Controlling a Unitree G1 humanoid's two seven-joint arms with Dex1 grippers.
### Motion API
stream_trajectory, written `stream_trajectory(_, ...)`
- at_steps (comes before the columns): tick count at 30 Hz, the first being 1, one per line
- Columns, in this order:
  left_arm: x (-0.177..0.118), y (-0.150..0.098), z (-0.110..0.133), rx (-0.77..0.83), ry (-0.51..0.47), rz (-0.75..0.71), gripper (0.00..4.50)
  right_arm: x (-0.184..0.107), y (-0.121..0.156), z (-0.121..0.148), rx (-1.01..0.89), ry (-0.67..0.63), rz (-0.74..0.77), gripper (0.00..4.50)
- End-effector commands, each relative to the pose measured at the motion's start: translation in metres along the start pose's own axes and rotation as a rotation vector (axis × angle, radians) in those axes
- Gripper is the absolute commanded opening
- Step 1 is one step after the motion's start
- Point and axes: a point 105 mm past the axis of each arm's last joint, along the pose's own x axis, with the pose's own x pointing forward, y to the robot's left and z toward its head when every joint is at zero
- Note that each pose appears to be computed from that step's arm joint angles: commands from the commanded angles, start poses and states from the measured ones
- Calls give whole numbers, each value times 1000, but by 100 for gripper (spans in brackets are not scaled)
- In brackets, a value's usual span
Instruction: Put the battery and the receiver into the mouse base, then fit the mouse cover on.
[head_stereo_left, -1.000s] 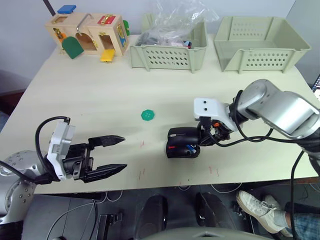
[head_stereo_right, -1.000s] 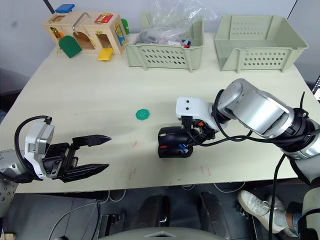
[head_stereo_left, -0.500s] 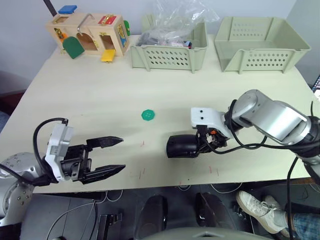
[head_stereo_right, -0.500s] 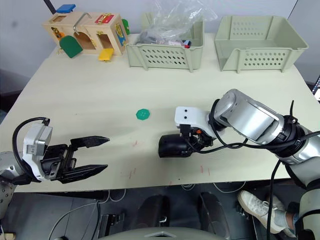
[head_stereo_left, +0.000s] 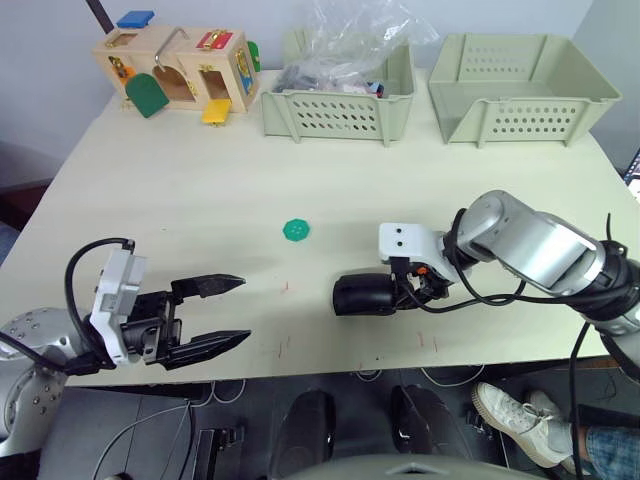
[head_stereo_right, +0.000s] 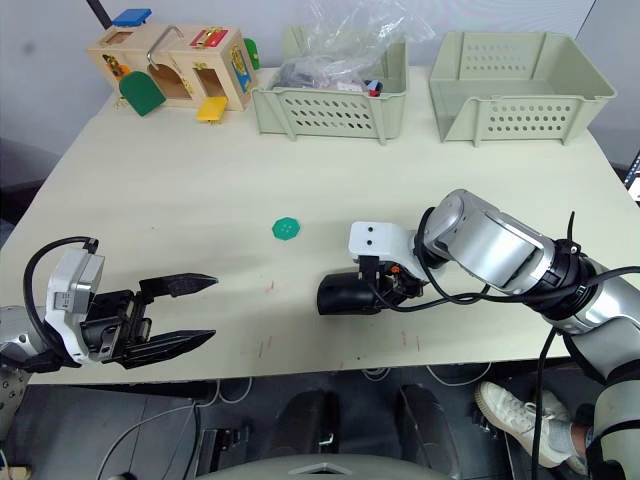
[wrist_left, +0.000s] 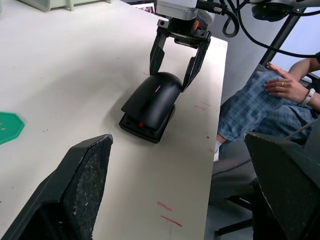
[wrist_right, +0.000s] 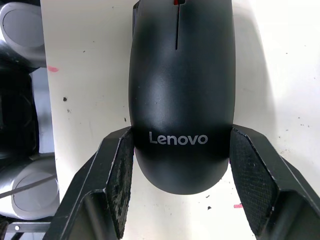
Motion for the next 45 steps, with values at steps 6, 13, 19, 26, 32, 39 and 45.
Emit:
stream_trajectory(6, -3, -6, 7, 37, -6, 15, 450, 4, -2, 0, -25, 10, -12, 227)
stream_trajectory(13, -3, -7, 6, 33, -7, 20, 450, 7, -3, 0, -30, 14, -5, 227)
stream_trajectory(19, -3, -8, 6, 32, -6, 24, 450, 8, -4, -1, -38, 23, 1, 227)
stream_trajectory(26, -3, -9, 5, 29, -8, 26, 450, 9, -3, -2, -34, 23, 4, 227)
stream_trajectory(32, -3, -9, 5, 28, -7, 25, 450, 9, -2, -3, -33, 26, 11, 227)
stream_trajectory(39, -3, -9, 4, 27, -7, 24, 450, 9, -2, -2, -30, 23, 11, 227)
stream_trajectory(45, -4, -9, 4, 25, -5, 23, 450, 10, 0, -1, -31, 15, 16, 227)
